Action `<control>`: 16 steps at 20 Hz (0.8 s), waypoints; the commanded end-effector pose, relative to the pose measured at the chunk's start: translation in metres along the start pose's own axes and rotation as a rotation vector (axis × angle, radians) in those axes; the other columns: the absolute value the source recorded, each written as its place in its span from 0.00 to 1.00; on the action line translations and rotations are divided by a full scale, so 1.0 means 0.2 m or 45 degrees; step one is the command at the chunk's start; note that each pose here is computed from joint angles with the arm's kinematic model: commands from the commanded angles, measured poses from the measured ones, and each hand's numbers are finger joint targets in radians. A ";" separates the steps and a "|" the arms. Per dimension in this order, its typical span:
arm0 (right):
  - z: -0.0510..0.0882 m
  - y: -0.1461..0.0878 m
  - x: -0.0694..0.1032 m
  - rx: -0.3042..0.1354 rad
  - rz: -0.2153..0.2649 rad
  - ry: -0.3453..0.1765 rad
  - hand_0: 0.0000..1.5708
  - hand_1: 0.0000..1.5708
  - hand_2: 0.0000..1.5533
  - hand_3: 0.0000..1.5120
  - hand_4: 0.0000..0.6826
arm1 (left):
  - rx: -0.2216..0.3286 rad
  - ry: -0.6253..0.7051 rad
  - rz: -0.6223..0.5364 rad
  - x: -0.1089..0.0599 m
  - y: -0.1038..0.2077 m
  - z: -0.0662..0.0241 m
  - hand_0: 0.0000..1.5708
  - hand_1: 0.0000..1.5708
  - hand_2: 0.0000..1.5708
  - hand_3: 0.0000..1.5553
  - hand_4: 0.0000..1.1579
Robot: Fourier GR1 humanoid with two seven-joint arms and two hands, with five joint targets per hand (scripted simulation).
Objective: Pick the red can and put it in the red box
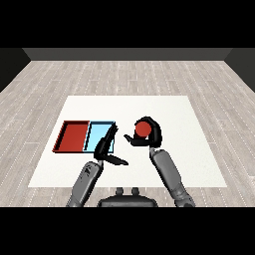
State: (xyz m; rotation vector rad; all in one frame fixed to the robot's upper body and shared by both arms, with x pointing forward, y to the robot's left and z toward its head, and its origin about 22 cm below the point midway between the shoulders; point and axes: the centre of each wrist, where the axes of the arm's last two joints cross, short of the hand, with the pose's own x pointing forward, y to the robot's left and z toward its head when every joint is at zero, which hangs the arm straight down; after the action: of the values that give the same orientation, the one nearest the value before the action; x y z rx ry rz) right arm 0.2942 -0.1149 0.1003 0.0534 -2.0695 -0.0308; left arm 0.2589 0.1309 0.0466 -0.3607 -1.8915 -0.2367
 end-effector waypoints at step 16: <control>0.09 0.07 -0.04 0.092 -0.028 -0.020 1.00 1.00 0.95 0.93 0.94 | -0.070 0.158 0.132 -0.22 -0.20 -0.075 0.00 0.00 0.00 0.00 0.00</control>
State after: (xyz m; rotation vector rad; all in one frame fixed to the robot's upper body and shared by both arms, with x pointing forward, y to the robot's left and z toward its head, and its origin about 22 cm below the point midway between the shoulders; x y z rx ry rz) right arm 0.2853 -0.1019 0.1007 0.0998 -2.0914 0.0113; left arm 0.2702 0.0821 0.0163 -0.4491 -1.7462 -0.2464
